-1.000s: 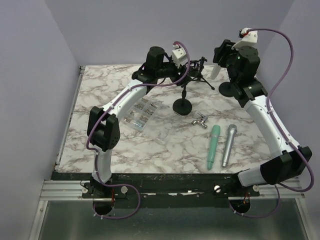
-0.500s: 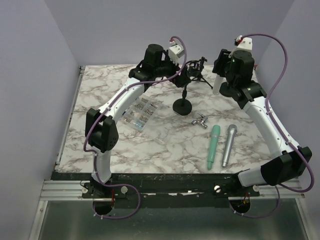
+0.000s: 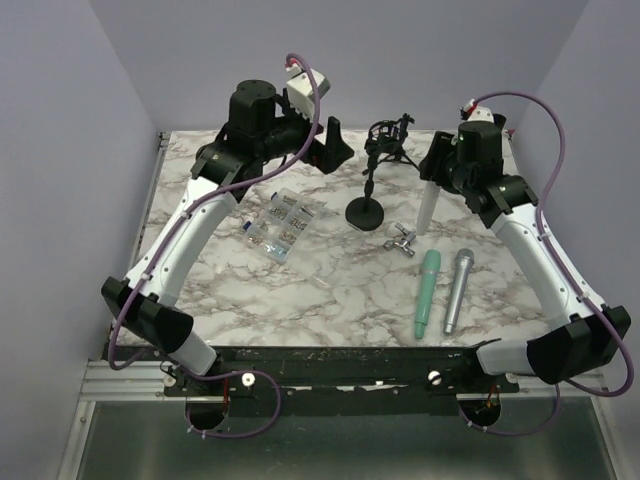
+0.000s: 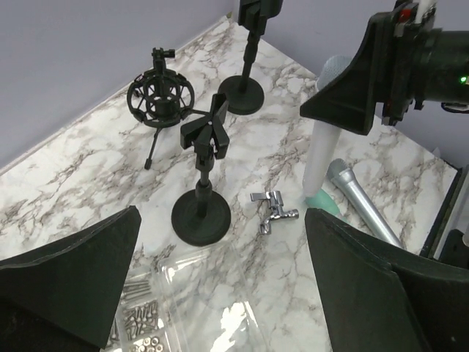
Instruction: Remove the microphone from the stand
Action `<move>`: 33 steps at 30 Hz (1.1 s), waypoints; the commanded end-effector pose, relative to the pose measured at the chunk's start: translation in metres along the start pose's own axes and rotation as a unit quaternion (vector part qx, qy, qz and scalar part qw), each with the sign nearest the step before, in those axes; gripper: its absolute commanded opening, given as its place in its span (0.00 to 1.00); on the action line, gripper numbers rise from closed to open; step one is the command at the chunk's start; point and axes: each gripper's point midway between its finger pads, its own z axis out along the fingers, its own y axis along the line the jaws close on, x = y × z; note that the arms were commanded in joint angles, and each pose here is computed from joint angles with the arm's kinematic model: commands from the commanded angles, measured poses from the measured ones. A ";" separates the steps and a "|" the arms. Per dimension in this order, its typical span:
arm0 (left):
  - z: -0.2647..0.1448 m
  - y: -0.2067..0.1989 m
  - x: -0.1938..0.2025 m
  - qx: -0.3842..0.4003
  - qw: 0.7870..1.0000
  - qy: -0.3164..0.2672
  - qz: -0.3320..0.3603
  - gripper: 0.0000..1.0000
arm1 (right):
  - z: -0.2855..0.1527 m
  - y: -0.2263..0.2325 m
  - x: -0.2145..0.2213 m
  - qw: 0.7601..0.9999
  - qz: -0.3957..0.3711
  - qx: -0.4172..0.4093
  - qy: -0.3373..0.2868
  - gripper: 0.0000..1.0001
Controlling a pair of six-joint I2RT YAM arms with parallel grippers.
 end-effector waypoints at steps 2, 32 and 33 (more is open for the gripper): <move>-0.039 -0.013 0.022 -0.013 0.999 0.025 -0.026 0.99 | -0.023 0.025 0.061 0.990 0.037 -0.091 0.098 0.01; -0.045 -0.015 0.066 -0.064 0.998 0.022 0.011 0.99 | -0.003 0.044 0.278 0.896 0.276 -0.143 0.316 0.09; -0.044 -0.014 0.067 -0.063 0.998 0.023 0.010 0.98 | -0.002 0.042 0.282 0.896 0.279 -0.138 0.316 0.10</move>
